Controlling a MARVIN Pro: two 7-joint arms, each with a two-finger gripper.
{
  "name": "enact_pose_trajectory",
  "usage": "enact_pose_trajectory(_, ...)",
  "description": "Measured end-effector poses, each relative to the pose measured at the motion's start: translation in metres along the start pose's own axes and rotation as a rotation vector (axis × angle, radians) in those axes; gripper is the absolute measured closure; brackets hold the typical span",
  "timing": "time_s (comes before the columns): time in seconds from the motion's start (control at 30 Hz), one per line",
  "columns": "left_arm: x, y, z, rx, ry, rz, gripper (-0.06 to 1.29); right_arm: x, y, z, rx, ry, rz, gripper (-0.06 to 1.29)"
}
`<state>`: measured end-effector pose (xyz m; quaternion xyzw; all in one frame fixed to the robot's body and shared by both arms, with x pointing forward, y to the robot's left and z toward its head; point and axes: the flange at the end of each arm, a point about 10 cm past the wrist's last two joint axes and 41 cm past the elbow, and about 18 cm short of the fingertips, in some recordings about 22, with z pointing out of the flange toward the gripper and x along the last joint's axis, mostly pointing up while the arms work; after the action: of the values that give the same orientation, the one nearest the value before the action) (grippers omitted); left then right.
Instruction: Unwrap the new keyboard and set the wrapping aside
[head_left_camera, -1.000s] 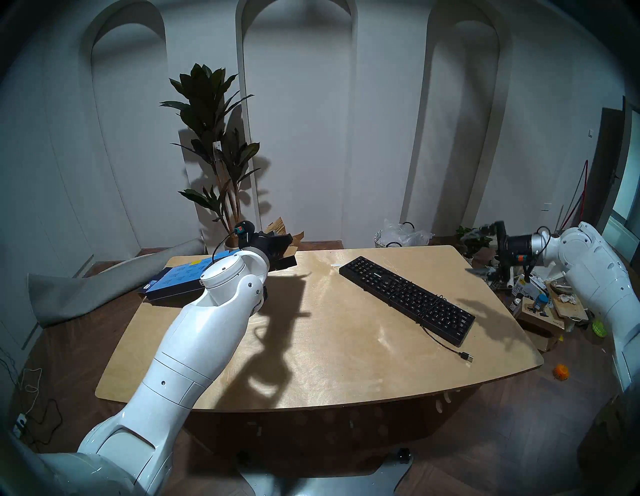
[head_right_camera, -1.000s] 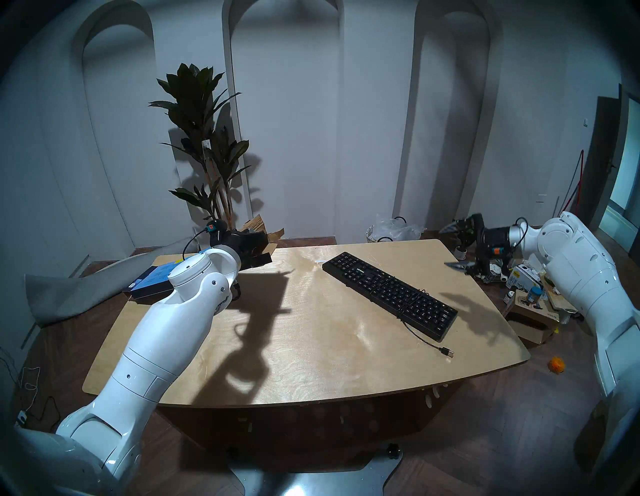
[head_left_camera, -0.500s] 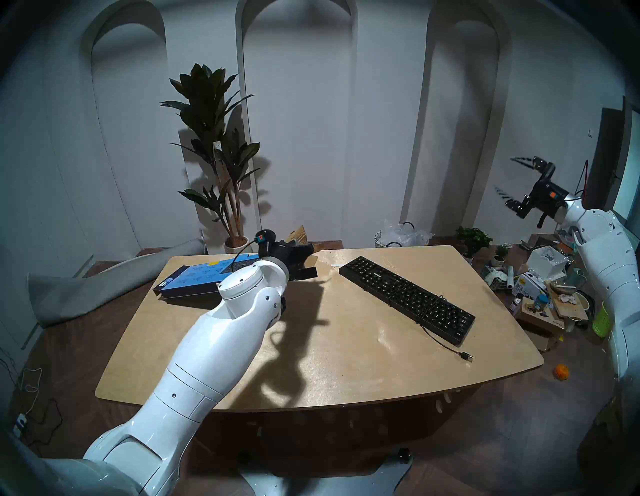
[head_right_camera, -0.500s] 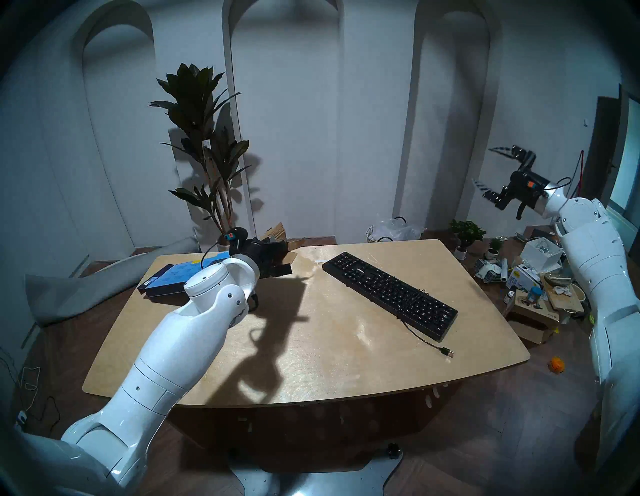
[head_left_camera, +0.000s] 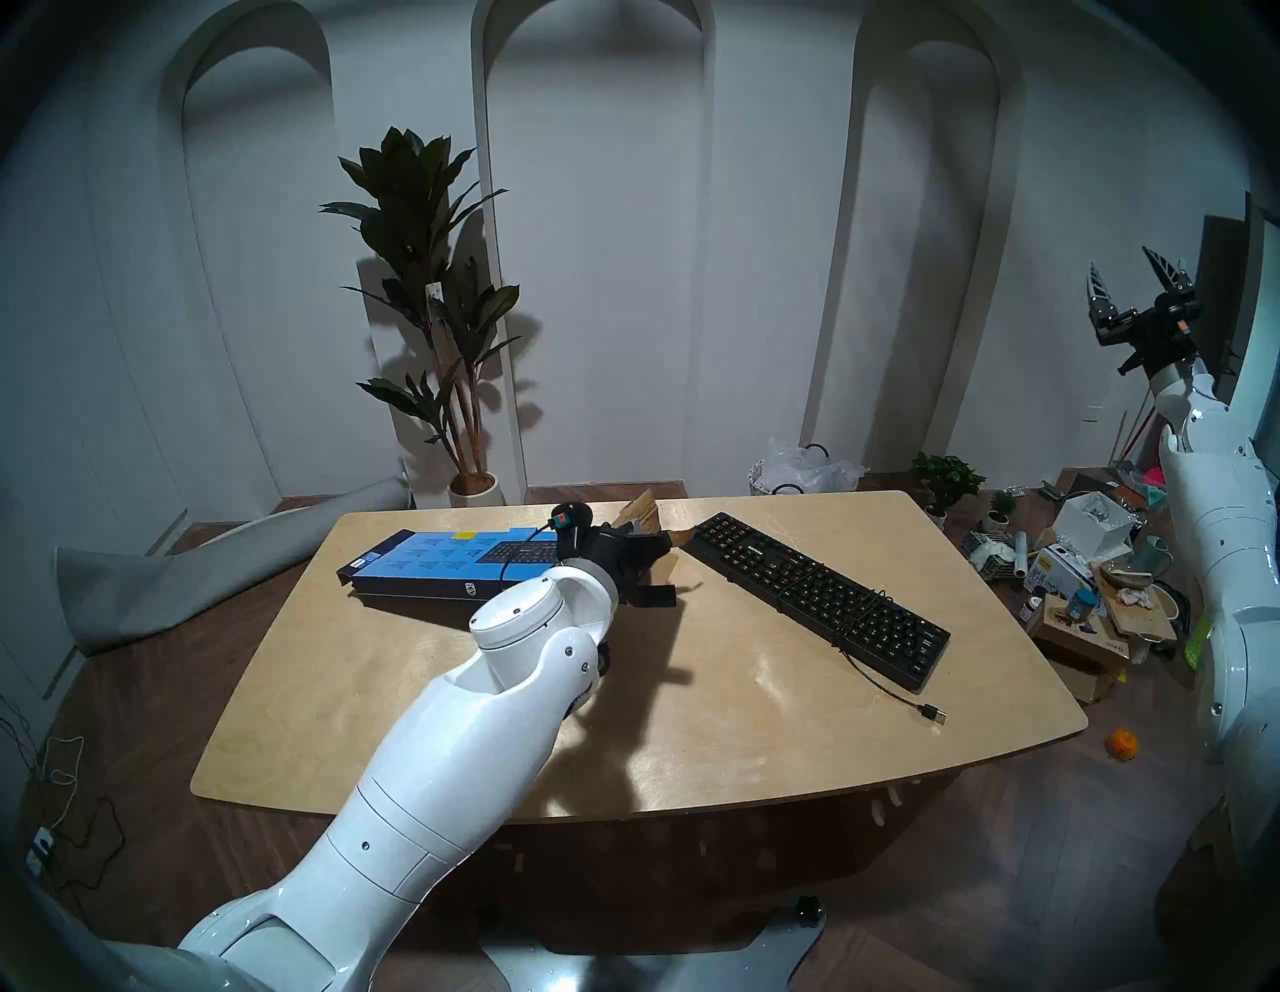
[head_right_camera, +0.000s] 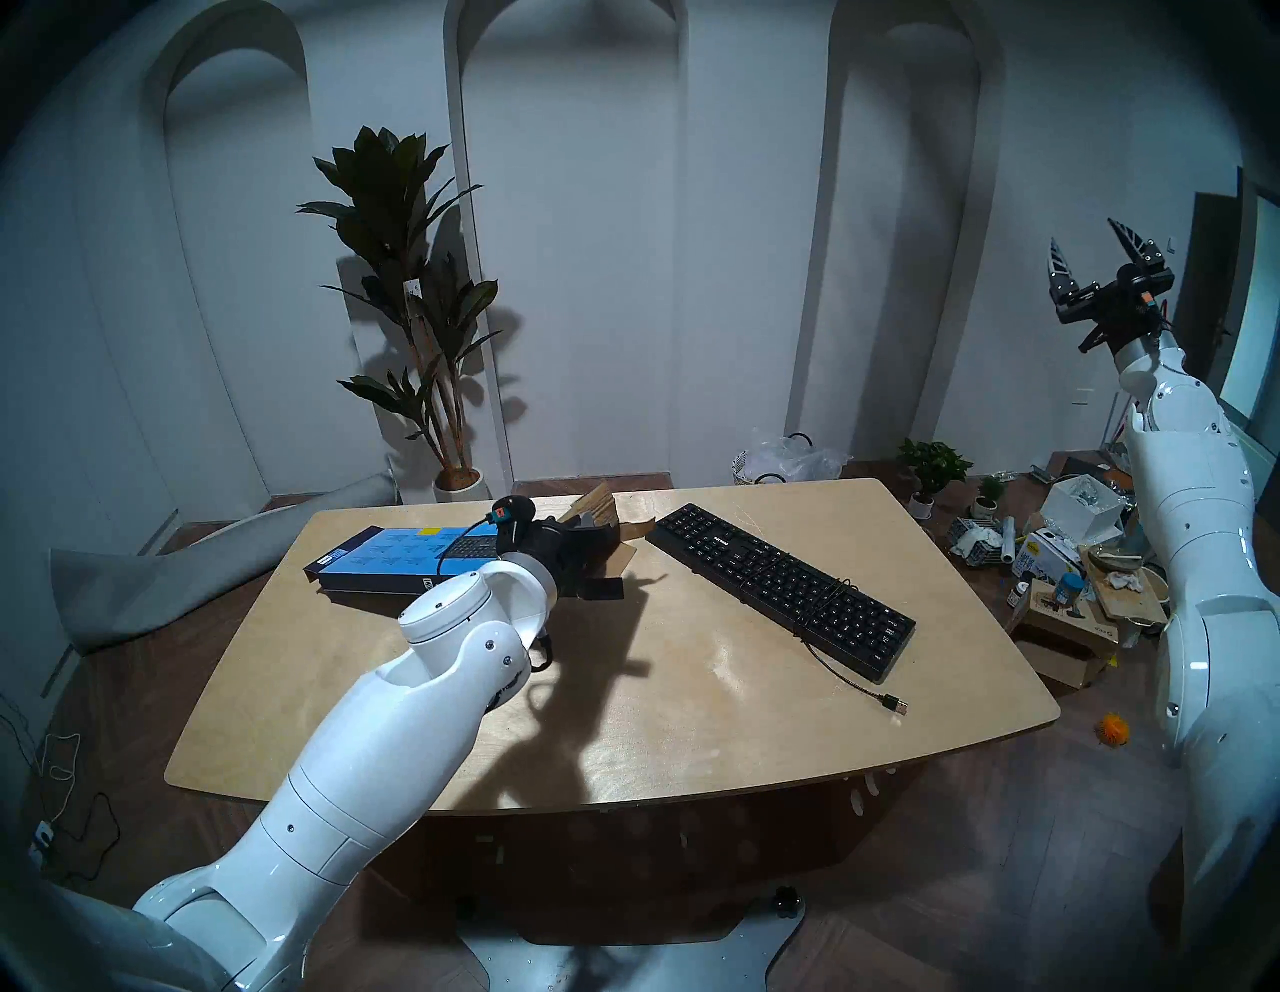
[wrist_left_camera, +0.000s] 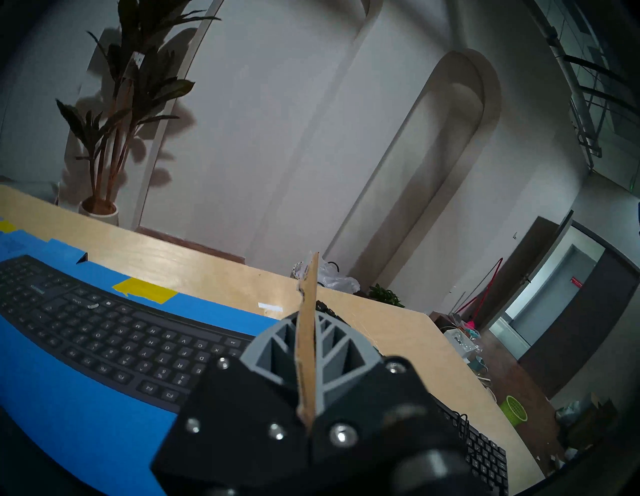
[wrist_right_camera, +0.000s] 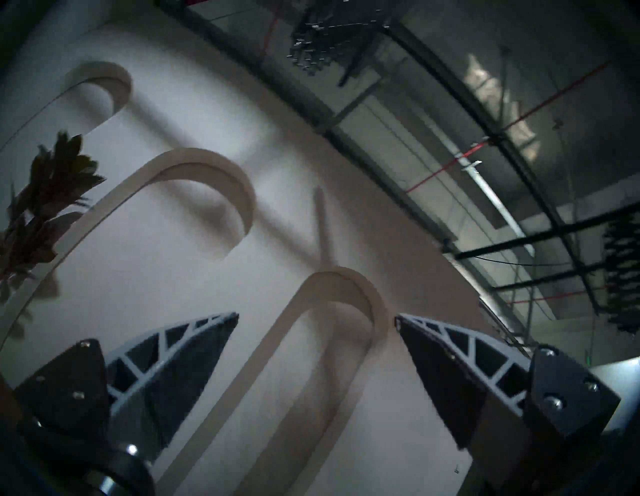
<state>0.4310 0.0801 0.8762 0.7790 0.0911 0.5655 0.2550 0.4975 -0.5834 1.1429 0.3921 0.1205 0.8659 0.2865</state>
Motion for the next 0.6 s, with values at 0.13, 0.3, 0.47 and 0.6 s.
enact_pose_trajectory(0.13, -0.023, -0.014, 0.008, 0.062, -0.047, -0.044, 1.25, 0.008, 0.004, 0.006, -0.105, 0.030, 0.044, 0.00)
enact_pose_trajectory(0.3, -0.051, -0.028, 0.022, 0.136, -0.092, -0.076, 1.25, 0.025, 0.012, 0.014, -0.223, 0.089, 0.072, 0.00)
enact_pose_trajectory(0.47, -0.064, -0.029, 0.031, 0.161, -0.101, -0.091, 1.25, 0.044, 0.023, 0.018, -0.313, 0.143, 0.070, 0.00)
enact_pose_trajectory(0.6, -0.067, -0.021, 0.036, 0.151, -0.090, -0.108, 1.25, 0.053, 0.030, 0.016, -0.364, 0.162, 0.056, 0.00)
